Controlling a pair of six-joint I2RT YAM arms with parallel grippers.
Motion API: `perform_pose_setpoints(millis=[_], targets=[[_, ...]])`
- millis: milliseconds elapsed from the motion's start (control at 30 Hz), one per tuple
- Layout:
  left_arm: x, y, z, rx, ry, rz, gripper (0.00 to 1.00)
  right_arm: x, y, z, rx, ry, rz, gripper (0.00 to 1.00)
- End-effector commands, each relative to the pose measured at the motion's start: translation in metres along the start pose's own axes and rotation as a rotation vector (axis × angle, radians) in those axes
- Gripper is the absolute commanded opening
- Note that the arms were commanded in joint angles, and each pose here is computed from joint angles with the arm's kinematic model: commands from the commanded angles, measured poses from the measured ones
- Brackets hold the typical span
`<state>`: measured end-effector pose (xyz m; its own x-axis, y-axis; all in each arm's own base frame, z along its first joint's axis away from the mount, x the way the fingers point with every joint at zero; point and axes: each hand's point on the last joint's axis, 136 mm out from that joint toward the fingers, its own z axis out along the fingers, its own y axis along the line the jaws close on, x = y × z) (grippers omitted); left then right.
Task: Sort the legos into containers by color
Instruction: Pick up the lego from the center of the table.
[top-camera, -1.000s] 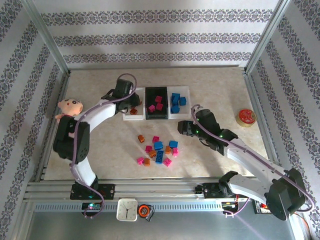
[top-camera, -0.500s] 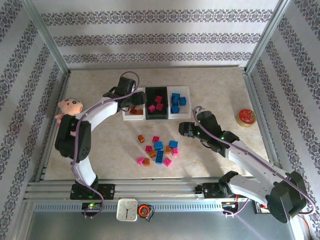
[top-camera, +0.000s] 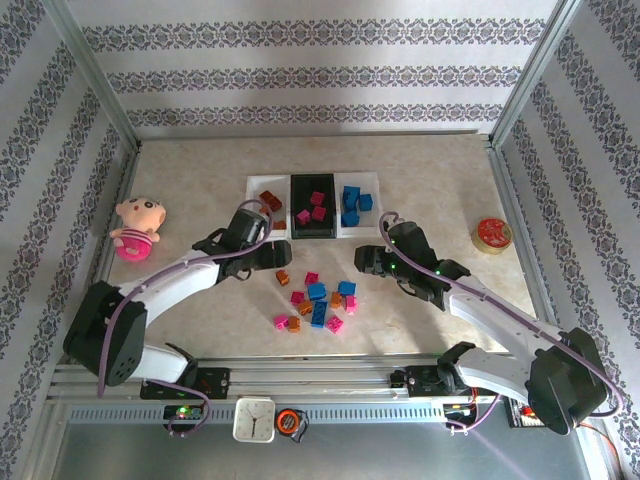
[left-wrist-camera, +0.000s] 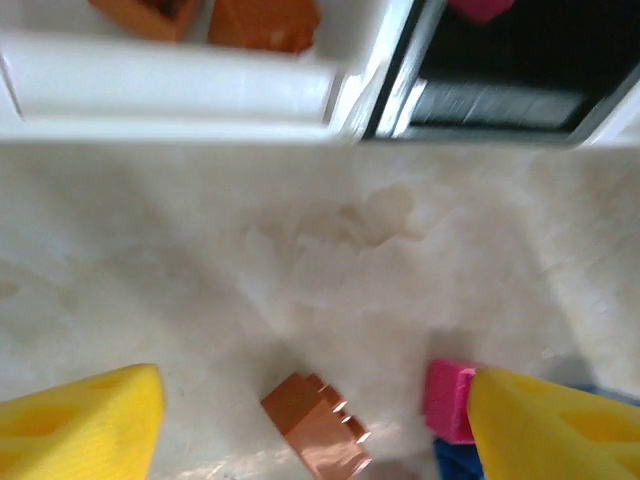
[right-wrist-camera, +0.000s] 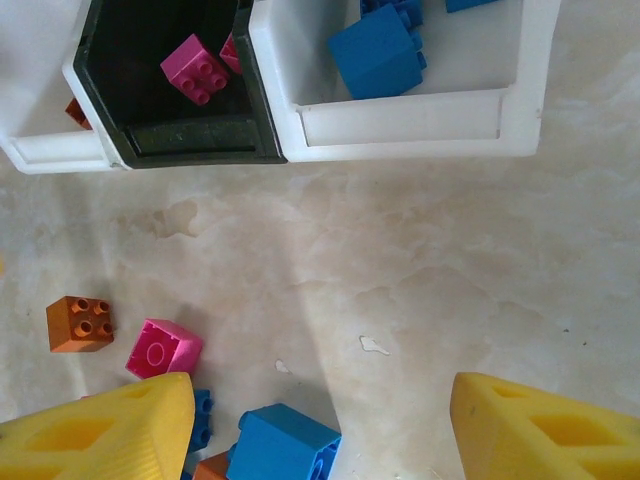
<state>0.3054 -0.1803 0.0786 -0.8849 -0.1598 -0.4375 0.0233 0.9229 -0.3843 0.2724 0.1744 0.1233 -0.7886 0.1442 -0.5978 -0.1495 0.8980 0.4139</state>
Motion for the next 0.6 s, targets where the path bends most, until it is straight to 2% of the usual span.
perform_pose_setpoints(millis=[0,200,367,467,567], targets=[[0.006,-0.015,0.011,0.047,0.014,0.006,0.69,-0.004,0.001,-0.001,-0.014,-0.017,0.022,0.68],[0.032,-0.010,0.038,0.002,0.103,0.019,0.64,-0.002,-0.005,-0.008,0.006,-0.028,0.014,0.69],[0.037,-0.003,0.047,-0.049,0.123,0.040,0.49,-0.002,-0.006,-0.009,0.006,-0.027,0.016,0.69],[0.039,-0.003,0.047,-0.047,0.129,0.040,0.37,-0.002,-0.007,-0.010,0.008,-0.030,0.018,0.69],[0.039,-0.005,0.042,-0.034,0.123,0.035,0.28,-0.001,-0.010,-0.010,0.013,-0.029,0.018,0.68]])
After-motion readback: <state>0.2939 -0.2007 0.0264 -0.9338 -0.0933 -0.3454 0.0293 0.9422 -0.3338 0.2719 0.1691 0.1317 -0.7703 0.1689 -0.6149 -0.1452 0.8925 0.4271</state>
